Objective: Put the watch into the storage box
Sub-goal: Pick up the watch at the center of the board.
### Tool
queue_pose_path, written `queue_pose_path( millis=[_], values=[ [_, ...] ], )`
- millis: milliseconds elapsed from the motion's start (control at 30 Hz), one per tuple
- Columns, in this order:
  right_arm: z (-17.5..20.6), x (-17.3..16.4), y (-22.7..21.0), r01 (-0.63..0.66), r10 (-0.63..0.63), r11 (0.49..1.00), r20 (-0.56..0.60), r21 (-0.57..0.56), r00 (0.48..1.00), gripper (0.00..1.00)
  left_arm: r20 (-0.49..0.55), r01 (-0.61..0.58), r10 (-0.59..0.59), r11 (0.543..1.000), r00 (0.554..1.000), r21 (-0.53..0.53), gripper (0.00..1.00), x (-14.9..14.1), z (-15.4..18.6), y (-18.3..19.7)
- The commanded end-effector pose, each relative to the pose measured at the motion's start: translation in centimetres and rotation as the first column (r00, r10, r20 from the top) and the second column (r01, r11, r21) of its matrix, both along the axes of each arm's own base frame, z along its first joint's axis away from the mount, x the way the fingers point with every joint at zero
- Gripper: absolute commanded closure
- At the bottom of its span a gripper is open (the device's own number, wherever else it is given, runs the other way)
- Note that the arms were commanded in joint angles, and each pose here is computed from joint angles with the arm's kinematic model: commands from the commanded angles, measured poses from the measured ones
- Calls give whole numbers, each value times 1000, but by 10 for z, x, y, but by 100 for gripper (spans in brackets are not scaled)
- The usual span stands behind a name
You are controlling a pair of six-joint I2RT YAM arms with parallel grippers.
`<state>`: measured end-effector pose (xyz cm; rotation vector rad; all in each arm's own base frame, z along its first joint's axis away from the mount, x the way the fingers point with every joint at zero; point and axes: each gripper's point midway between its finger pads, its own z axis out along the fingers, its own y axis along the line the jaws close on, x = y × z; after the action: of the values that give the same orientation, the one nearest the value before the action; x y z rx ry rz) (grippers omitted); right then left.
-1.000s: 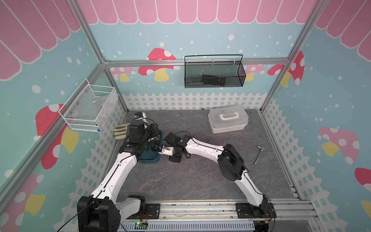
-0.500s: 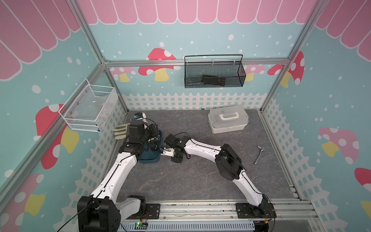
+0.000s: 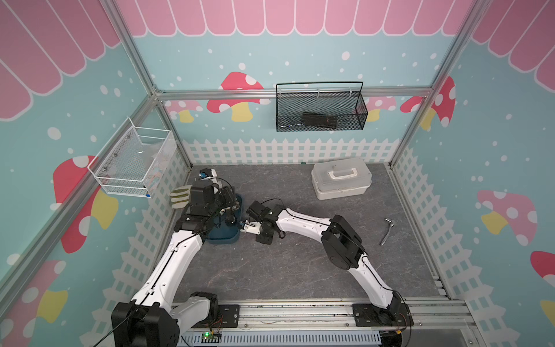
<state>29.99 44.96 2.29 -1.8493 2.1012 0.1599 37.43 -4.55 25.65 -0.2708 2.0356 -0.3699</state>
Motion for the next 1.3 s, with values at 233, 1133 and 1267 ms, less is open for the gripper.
queue_pose_path(
  millis=[233,1133,1267],
  values=[
    [73,-14,-3,74,-29,952,-154,298,988,100,60,-52,49,997,997,56,54,-10,24,17],
    [327,-38,-43,159,418,449,-364,879,832,100,470,374,-396,916,789,144,52,-70,96,-70],
    [341,-36,-38,182,472,398,-371,899,800,100,473,386,-436,899,766,206,52,-74,89,-79]
  ],
)
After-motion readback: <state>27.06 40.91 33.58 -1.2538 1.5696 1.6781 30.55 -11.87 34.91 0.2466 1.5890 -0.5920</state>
